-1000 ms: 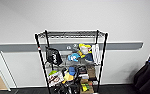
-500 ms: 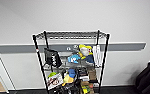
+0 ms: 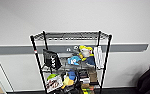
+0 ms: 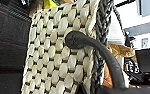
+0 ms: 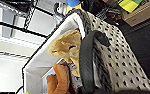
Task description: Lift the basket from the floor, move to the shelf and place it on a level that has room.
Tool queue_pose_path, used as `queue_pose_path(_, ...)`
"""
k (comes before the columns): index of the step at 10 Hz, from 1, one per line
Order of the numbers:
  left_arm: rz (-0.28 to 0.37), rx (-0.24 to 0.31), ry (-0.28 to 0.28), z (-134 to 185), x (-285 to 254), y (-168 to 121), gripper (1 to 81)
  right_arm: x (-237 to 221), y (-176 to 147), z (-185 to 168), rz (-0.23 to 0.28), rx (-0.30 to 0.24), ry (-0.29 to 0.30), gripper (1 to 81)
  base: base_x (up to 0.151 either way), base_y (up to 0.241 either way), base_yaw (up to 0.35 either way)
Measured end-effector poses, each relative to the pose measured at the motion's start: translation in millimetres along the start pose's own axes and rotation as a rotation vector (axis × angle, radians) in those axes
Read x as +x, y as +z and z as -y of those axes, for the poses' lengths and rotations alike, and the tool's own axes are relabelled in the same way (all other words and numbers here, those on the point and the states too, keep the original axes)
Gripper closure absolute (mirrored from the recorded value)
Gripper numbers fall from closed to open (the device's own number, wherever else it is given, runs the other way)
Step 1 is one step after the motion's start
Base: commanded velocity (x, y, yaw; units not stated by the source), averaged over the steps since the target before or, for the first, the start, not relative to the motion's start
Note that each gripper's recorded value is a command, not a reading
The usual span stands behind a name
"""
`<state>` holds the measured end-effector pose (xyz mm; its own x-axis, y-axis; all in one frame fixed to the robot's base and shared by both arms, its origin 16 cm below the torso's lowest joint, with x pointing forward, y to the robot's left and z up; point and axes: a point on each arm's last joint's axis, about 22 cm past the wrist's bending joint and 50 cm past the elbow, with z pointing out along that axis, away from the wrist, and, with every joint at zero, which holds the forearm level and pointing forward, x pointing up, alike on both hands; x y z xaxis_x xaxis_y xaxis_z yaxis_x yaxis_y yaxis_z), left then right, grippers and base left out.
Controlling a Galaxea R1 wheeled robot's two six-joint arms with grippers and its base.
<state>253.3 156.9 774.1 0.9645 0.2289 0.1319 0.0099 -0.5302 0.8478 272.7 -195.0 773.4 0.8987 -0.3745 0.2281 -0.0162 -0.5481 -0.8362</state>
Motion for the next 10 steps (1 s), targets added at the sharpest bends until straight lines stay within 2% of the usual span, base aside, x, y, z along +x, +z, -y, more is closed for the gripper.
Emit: queue_pose_path(10,-0.023,-0.005,0.007,3.9,-16.4,-0.2,81.1,-13.9,-7.2,-2.2,-0.035,0.005,0.032,81.1,0.092,0.000,0.000)
